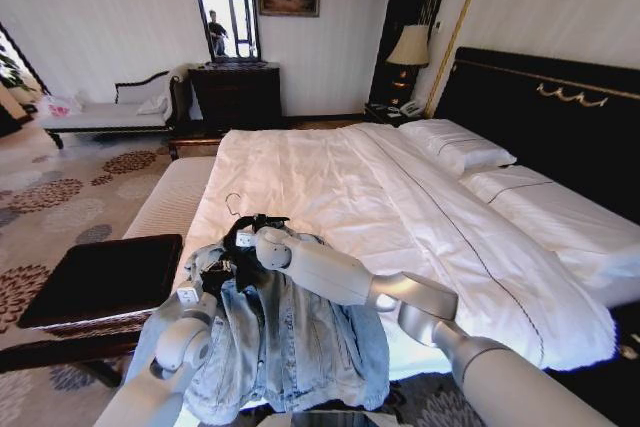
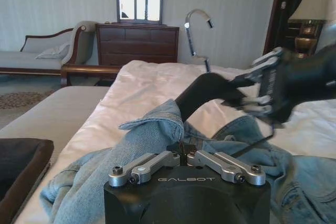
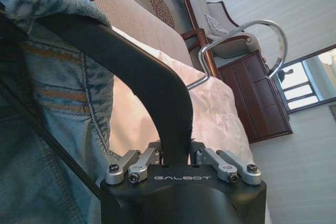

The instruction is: Pick up the clothes from the bed and hang them on the clothes hanger.

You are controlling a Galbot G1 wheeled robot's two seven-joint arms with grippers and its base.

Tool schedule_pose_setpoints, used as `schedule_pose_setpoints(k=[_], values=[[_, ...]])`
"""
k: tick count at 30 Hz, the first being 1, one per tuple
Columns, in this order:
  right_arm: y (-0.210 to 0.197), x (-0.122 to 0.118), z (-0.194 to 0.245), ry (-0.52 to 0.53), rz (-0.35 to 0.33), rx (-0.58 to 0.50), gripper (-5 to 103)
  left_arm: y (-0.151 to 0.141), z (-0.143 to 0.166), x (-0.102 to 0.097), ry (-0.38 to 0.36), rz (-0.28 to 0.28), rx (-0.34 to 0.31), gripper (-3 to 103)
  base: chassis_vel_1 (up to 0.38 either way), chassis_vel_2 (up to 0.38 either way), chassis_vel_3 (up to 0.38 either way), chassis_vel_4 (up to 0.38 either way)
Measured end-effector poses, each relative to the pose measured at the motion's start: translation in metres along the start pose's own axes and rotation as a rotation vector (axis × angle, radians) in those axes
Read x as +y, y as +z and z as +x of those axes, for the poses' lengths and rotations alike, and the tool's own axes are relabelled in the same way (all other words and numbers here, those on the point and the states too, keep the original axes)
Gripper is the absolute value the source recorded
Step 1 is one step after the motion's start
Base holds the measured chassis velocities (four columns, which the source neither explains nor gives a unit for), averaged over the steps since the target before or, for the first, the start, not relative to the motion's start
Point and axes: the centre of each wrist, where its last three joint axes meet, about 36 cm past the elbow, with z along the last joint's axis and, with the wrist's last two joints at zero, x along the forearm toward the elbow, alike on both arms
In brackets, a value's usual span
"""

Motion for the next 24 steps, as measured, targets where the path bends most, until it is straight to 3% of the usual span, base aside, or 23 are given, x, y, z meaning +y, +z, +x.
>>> schedule_pose_setpoints(k=[17,24], values=[[0.031,-0.016,0.049,-0.165,-0.185,-0.072,24,0.009,-0.007,0.014,-0.051,-0.001,0.014,1,0.000,0.000,0.000,0.000],[0.041,-0.004,0.041,-0.170,-0.219,-0.034,24,0.007,-0.002,0.008,-0.032,0.011,0.010,1,0.000,0.000,0.000,0.000]])
